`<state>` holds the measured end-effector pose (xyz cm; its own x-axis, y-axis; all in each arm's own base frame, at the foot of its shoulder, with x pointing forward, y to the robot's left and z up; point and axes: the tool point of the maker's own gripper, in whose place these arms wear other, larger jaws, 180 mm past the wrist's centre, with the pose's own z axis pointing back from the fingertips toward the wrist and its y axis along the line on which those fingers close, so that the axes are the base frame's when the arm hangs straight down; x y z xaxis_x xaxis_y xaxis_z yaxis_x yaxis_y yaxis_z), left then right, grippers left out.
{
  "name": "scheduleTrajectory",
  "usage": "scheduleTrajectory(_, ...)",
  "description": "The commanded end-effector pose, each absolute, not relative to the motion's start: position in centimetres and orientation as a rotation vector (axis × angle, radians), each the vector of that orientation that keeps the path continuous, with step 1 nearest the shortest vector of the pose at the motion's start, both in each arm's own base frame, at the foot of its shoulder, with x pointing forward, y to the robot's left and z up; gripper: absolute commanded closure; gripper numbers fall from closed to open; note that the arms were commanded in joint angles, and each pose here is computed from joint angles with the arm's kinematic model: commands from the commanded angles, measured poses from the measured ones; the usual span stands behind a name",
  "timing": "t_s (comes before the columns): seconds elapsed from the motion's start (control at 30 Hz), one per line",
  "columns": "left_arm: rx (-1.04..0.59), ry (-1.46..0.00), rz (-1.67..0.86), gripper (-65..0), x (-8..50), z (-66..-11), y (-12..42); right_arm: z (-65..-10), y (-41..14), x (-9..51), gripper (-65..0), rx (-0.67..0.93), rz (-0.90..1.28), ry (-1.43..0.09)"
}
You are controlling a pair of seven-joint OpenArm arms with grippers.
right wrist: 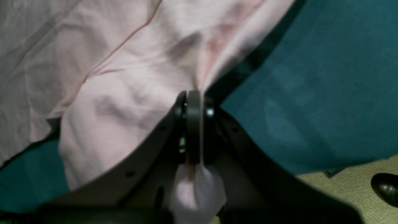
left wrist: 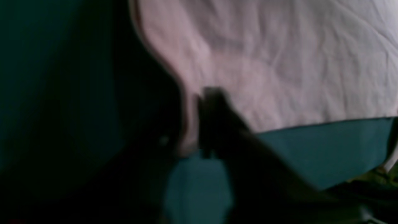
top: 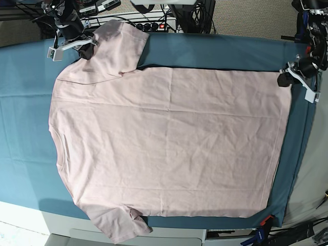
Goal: Fold the T-shirt properly
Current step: 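Pinch the shoulder corners of the pink shirt with both grippers, then lift the shirt by both shoulders and drag it toward the robot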
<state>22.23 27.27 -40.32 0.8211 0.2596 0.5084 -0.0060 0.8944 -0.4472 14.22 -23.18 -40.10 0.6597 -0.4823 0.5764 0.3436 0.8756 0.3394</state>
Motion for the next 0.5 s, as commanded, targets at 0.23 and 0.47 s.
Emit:
scheduleTrajectory(0.23, -0.425, -0.555, 0.093, 0.0, 21.1, -40.1, 27.2, -41.3, -22.7, 11.8, 0.0, 0.195, -0.384, -0.597)
scheduleTrajectory(0.47, -0.374, -0.557, 0.078, 0.0, 18.6, -38.9, 28.3, -40.9, -25.9, 9.5, 0.0, 0.117, -0.336, -0.540)
